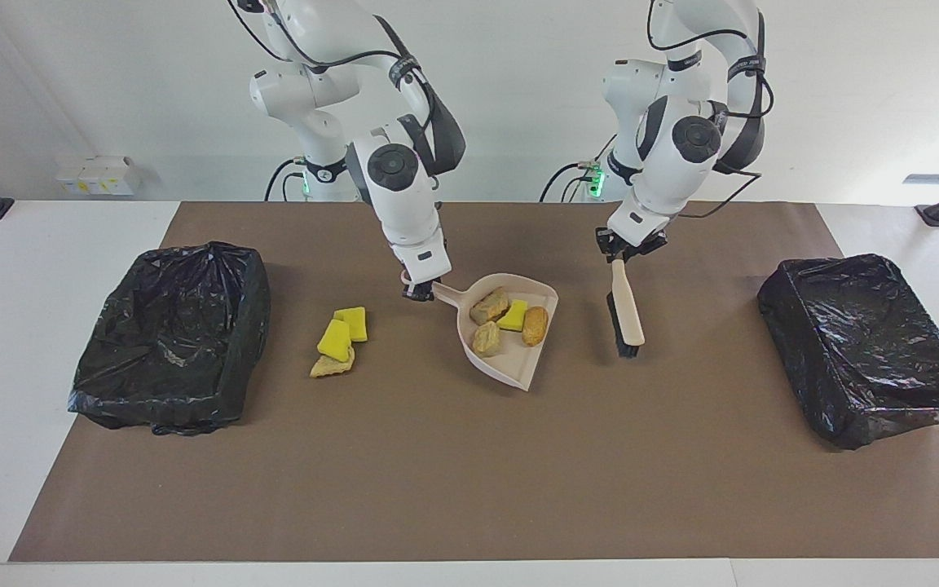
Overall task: Sweep and dump trash in bin
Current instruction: 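Carry the loaded dustpan with the right gripper to the nearby black bin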
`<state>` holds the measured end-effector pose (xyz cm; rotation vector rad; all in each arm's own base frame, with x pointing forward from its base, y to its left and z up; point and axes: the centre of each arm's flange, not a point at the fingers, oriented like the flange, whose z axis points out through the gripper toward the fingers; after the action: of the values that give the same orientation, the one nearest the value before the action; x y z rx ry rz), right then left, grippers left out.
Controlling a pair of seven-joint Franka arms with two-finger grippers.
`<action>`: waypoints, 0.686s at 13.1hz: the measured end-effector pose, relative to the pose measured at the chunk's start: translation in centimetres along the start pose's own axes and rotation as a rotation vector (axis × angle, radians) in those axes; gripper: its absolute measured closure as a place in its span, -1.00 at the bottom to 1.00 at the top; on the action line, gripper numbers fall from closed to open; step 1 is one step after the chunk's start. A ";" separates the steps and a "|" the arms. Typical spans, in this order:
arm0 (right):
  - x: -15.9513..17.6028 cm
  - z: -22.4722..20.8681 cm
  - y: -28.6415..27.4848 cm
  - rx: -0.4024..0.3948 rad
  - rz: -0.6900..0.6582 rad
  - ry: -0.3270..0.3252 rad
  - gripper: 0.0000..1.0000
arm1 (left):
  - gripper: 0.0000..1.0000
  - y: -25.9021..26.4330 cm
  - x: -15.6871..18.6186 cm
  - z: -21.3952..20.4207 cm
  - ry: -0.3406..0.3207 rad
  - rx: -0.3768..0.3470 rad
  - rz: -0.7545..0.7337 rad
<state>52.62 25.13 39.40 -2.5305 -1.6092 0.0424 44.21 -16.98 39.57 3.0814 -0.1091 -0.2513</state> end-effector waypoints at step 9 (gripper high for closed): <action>-16.3 -8.3 10.6 0.045 -0.149 0.037 0.37 | 0.46 14.6 -7.8 3.5 0.008 0.059 -0.097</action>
<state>56.00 5.14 45.36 -2.3569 -1.7568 0.0155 35.02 -31.14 38.16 3.1500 0.0338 -0.2445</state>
